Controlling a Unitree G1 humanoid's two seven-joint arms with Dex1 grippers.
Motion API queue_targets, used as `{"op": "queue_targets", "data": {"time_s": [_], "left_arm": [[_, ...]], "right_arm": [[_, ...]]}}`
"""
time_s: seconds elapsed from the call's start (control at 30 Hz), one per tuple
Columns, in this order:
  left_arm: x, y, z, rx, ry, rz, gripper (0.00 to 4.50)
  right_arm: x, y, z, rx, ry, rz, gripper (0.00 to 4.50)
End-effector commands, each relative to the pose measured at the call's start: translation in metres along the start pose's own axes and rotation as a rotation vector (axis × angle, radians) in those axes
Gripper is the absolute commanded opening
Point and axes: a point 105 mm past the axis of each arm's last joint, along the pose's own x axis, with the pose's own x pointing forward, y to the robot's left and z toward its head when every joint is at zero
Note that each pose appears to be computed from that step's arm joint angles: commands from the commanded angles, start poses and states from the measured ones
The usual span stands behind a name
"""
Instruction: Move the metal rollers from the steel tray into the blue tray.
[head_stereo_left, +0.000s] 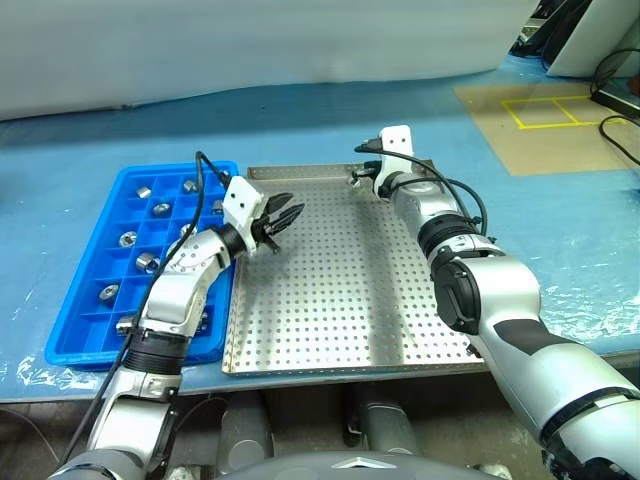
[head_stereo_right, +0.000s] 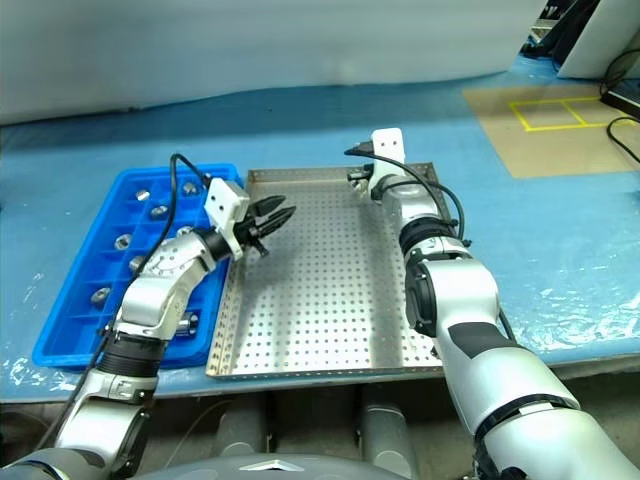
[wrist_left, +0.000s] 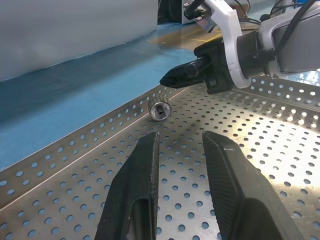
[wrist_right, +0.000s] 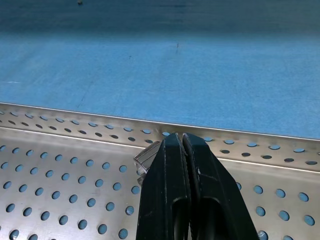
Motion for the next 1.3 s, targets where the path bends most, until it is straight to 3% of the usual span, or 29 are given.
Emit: {"op": "queue_targets", "data": {"time_s": [0.03,0.17,0.43,0.73,1.3], "left_arm": [[0.003,0.001,0.013,0.033,-0.047,-0.008,1.42],[0.002,0.002,0.014,0.036,-0.049,-0.005,1.42],[-0.002,0.002,0.011,0.037,-0.037,0.006,1.42],[0.002,0.0,0.012,0.035,-0.042,-0.003,1.42],[0.001,-0.001,0.011,0.032,-0.038,-0.007,1.42]], "right_arm": [[-0.001,-0.001,0.014,-0.019,-0.066,0.013,0.58],[-0.001,0.002,0.003,-0.029,-0.033,0.028,1.93],[-0.002,0.003,0.011,-0.069,-0.079,0.049,4.48],[-0.002,-0.003,-0.022,-0.087,0.039,0.014,4.48],[0.001,0.01,-0.014,-0.079,-0.01,0.009,4.48]]}}
